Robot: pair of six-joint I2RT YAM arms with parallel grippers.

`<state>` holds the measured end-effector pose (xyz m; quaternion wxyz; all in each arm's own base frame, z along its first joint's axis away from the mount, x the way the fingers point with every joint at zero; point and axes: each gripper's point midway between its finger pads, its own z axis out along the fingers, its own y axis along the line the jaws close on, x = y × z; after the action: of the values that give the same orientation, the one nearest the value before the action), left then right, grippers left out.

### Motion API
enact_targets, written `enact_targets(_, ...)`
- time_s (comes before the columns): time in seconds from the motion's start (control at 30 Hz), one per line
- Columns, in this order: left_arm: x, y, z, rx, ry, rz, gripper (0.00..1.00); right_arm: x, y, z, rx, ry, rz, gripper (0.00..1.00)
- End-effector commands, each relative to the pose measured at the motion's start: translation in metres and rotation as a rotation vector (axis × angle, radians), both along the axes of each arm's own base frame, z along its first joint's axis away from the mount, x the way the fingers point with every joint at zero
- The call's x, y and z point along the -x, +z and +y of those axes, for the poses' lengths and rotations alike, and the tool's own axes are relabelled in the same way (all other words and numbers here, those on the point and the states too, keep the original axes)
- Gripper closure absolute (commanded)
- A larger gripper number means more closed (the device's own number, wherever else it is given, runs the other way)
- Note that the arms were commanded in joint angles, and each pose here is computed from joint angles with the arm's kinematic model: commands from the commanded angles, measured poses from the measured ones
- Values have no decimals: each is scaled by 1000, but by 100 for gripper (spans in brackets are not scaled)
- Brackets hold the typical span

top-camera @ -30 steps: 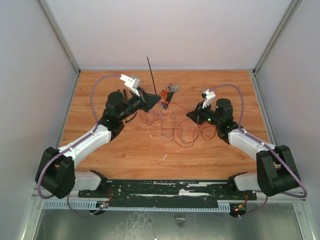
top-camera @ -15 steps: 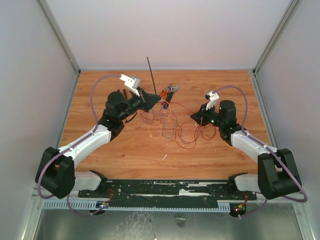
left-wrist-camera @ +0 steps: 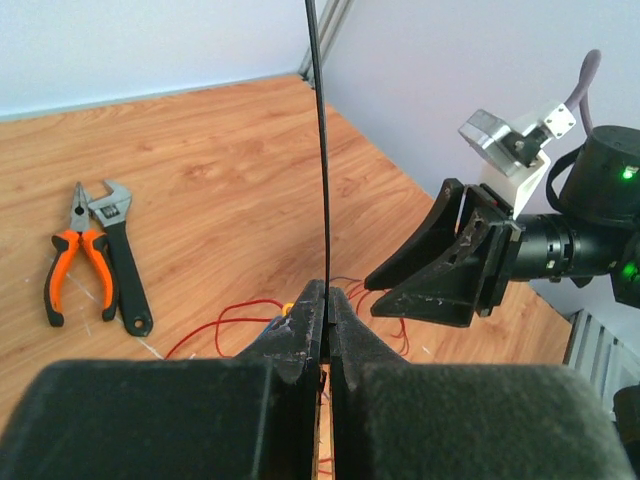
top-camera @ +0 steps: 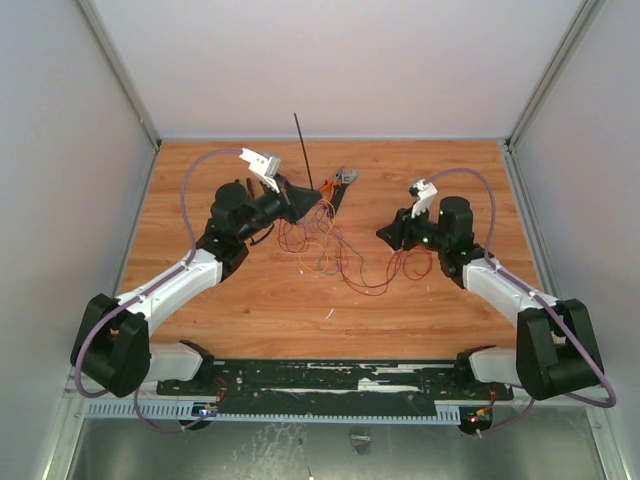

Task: Zip-tie the wires
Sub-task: Adjust the cable at the center of the board.

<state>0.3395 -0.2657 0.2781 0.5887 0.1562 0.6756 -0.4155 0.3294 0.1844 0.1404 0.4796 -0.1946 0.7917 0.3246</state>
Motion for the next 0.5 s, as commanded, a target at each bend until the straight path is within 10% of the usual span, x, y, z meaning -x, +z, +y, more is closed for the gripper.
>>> enact_targets(0.0,-1,28,0,31,-11,-65,100,-7,40,10,-59,47,-98,62)
enact_targets(0.47,1,29,1,32,-9,-67,100,-8,34,95,-162,247,-49,59)
